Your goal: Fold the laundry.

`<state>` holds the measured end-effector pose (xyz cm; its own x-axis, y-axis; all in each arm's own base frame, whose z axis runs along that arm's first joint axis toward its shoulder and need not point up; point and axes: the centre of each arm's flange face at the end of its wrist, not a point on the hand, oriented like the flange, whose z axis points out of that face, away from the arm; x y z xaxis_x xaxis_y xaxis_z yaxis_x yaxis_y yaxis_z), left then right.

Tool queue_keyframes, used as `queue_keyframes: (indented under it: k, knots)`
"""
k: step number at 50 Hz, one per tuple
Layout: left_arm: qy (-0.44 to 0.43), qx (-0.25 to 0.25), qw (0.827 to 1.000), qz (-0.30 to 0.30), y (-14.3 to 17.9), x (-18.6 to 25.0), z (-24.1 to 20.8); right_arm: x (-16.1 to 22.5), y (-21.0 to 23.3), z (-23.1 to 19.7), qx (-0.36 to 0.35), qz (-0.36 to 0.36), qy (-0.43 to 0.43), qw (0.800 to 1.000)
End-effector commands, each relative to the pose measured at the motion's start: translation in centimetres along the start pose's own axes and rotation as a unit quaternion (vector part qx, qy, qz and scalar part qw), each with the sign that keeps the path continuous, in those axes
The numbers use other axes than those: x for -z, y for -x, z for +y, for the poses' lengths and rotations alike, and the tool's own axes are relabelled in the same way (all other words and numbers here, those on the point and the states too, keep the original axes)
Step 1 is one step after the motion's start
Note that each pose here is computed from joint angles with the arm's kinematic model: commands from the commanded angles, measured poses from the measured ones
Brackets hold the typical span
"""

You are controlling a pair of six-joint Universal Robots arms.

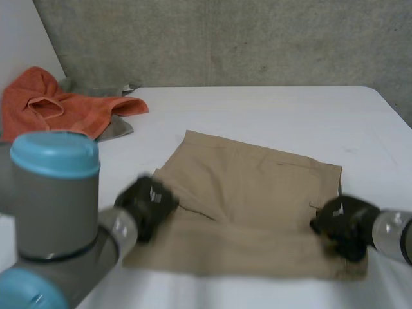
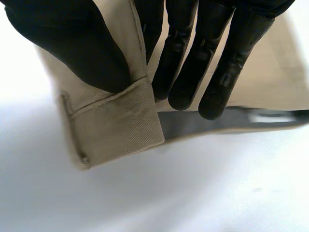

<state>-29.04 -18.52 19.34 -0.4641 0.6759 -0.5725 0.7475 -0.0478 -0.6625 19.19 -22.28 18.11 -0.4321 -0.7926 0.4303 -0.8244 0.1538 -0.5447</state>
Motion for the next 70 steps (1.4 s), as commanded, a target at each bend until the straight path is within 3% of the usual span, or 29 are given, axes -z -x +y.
queue_keyframes:
  k: [1,8,14,19,23,28,32,36,40,46,56,62,70]
  knots:
    - [-0.093,0.023,0.987,-0.126,3.3,-6.6,-3.2,-3.0,-4.3,-2.1,-0.022,0.110,-0.072,0.991]
    - [-0.157,0.023,0.969,-0.191,4.1,-13.0,-4.1,-7.0,-7.7,-3.6,-0.004,0.215,-0.128,0.968]
    - [-0.202,-0.018,0.949,-0.242,4.2,-18.4,-3.7,-11.2,-8.8,-4.0,0.018,0.263,-0.144,0.954]
    - [-0.238,-0.034,0.938,-0.250,3.6,-21.5,-3.3,-15.8,-9.5,-3.5,0.057,0.297,-0.155,0.940]
    - [-0.258,-0.035,0.930,-0.261,3.7,-22.5,-3.6,-17.4,-9.9,-3.2,0.064,0.320,-0.153,0.933]
    - [-0.262,-0.021,0.931,-0.253,3.5,-21.0,-4.3,-16.1,-9.7,-3.6,0.031,0.324,-0.157,0.932]
    - [-0.262,0.007,0.936,-0.234,3.8,-18.4,-4.7,-11.8,-9.8,-4.6,-0.031,0.308,-0.175,0.935]
    - [-0.262,0.038,0.940,-0.217,3.5,-15.6,-5.0,-7.1,-8.2,-4.8,-0.113,0.241,-0.161,0.950]
    - [-0.245,0.053,0.949,-0.191,2.4,-13.6,-4.1,-6.2,-6.1,-3.1,-0.174,0.164,-0.121,0.964]
    - [-0.219,0.071,0.959,-0.164,1.0,-11.7,-2.4,-6.6,-5.0,-0.1,-0.212,0.127,-0.090,0.965]
    - [-0.204,0.073,0.964,-0.154,0.4,-11.3,-1.4,-8.5,-4.6,1.4,-0.194,0.152,-0.090,0.965]
    - [-0.204,0.073,0.964,-0.155,0.5,-11.2,-1.5,-8.0,-6.4,2.3,-0.167,0.203,-0.083,0.961]
    - [-0.207,0.075,0.962,-0.161,1.4,-9.6,-1.9,-4.9,-9.0,2.7,-0.028,0.268,-0.045,0.962]
